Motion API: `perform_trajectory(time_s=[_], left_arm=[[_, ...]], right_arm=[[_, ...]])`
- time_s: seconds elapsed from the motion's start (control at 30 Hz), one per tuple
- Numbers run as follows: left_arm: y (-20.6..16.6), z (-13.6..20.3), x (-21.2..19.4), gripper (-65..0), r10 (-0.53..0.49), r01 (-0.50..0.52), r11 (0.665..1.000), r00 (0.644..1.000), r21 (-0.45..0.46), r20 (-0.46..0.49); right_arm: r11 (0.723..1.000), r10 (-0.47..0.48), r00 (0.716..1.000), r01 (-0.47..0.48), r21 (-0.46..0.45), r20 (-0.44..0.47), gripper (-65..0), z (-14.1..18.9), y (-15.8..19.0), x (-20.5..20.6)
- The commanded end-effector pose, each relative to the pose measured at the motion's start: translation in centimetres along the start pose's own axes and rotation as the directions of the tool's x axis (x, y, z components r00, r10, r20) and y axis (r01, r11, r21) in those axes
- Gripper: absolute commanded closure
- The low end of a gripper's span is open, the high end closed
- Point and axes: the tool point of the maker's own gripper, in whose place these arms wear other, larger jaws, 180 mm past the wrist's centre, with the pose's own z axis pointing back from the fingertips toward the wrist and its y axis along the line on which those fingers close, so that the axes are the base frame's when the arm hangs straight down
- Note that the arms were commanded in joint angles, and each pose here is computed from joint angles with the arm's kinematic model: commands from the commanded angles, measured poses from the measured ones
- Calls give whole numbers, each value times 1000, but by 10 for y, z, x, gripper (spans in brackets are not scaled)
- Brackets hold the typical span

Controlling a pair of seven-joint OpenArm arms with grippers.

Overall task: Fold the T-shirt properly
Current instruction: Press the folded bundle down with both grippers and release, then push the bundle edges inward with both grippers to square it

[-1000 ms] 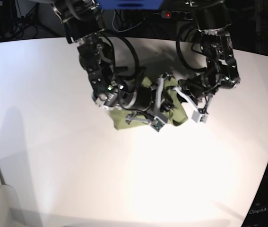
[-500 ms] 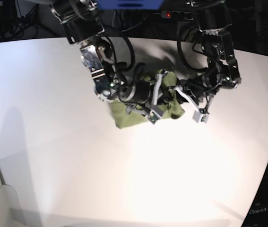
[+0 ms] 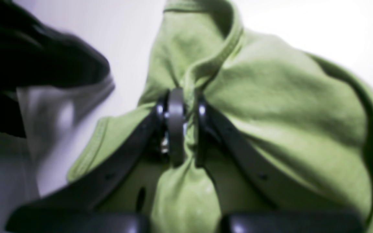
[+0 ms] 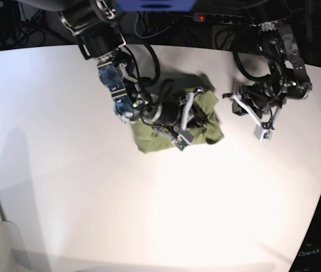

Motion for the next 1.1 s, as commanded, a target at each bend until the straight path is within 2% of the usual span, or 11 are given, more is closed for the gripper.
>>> perform_trajectory(time_s=[0.0,0.2,0.33,0.43,0.53,0.67,0.87,1.07], left_arm=[[-7,7,19,-28,-20,21,1000,998,-22,61],[-25,12,52,-28,8,8,995,988,-104,156],[-29,10,51,-28,12,5,994,988,-112,153],[-25,10,47,-28,15,0,994,990,-106,142],[-23,5,39,-28,24,-11,994,993,-112,119],[-18,2,29,-28,33,-23,994,995,-110,94],[-18,3,10,-28,36,-30,994,998,-108,55],[-33,-2,-13,-28,8,-8,990,1000,-139,-6]], right_arm=[[1000,21,1000,-21,9,4,-12,-2,3,8],[1000,21,1000,-21,9,3,-15,-2,3,8],[998,68,997,-68,-13,39,-23,10,-1,23],[994,106,991,-103,-34,82,-103,22,-1,38],[988,148,981,-143,-51,126,-210,34,1,54],[982,188,967,-179,-66,174,-281,50,11,64],[965,258,941,-241,-100,220,-274,74,16,79],[928,347,924,-313,-204,161,-271,112,-22,78]])
